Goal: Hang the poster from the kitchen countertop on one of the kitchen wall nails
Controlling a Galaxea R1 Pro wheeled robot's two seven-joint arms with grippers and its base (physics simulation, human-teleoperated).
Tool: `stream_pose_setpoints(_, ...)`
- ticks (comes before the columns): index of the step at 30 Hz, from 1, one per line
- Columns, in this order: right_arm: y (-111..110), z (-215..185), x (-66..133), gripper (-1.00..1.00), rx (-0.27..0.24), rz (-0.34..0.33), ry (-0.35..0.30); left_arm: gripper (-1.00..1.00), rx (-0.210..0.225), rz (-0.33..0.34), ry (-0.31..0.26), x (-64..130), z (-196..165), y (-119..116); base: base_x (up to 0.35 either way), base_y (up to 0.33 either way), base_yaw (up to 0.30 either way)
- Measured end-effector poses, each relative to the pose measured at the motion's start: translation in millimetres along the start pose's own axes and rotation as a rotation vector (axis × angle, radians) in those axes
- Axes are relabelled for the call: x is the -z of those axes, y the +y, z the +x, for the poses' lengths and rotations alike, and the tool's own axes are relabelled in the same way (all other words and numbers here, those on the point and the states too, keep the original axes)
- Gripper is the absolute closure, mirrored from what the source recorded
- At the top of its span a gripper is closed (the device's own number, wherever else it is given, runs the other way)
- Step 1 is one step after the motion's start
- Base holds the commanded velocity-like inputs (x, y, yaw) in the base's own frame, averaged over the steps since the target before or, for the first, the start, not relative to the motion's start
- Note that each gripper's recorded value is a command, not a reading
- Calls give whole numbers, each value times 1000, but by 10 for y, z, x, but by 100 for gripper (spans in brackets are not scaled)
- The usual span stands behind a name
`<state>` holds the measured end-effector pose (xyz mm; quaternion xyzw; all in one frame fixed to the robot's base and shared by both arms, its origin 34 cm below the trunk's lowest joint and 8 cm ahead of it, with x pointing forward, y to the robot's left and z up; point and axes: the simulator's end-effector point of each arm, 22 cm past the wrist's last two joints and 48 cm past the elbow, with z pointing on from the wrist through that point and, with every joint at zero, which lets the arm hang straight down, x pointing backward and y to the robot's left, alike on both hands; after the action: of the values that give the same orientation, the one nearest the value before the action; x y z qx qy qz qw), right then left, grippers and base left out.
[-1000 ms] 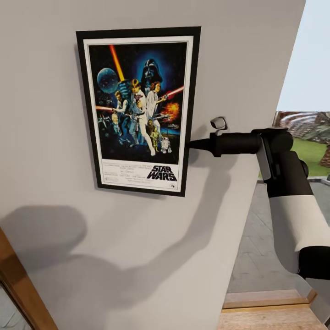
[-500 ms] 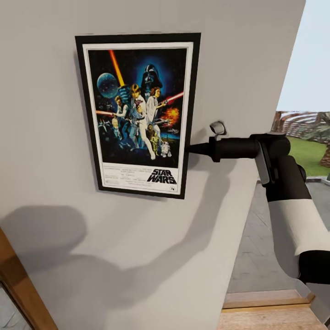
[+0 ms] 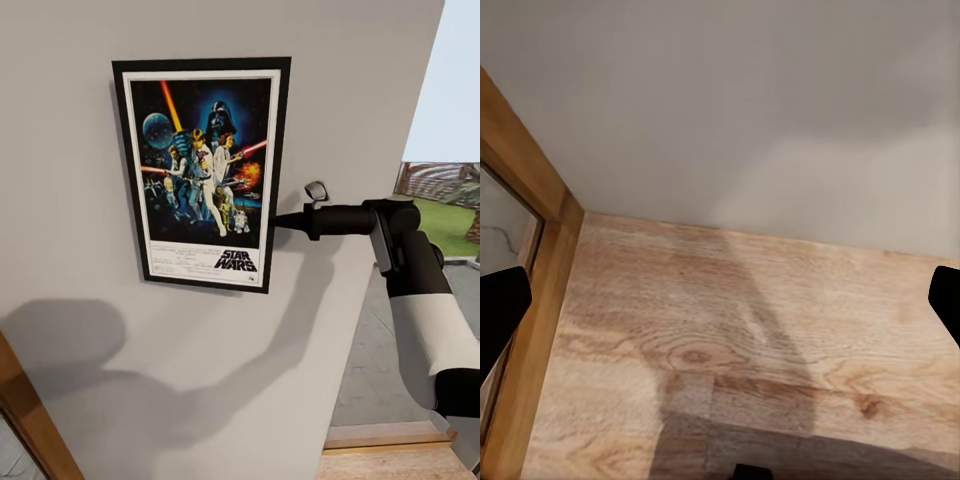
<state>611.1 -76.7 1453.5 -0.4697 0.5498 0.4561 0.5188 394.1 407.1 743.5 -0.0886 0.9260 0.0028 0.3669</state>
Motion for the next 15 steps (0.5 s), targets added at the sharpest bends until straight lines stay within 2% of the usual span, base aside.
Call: stream_pose_setpoints(15, -1, 19, -1, 100, -4, 0, 0, -100, -2, -5, -1, 4, -11, 38, 0, 10, 0)
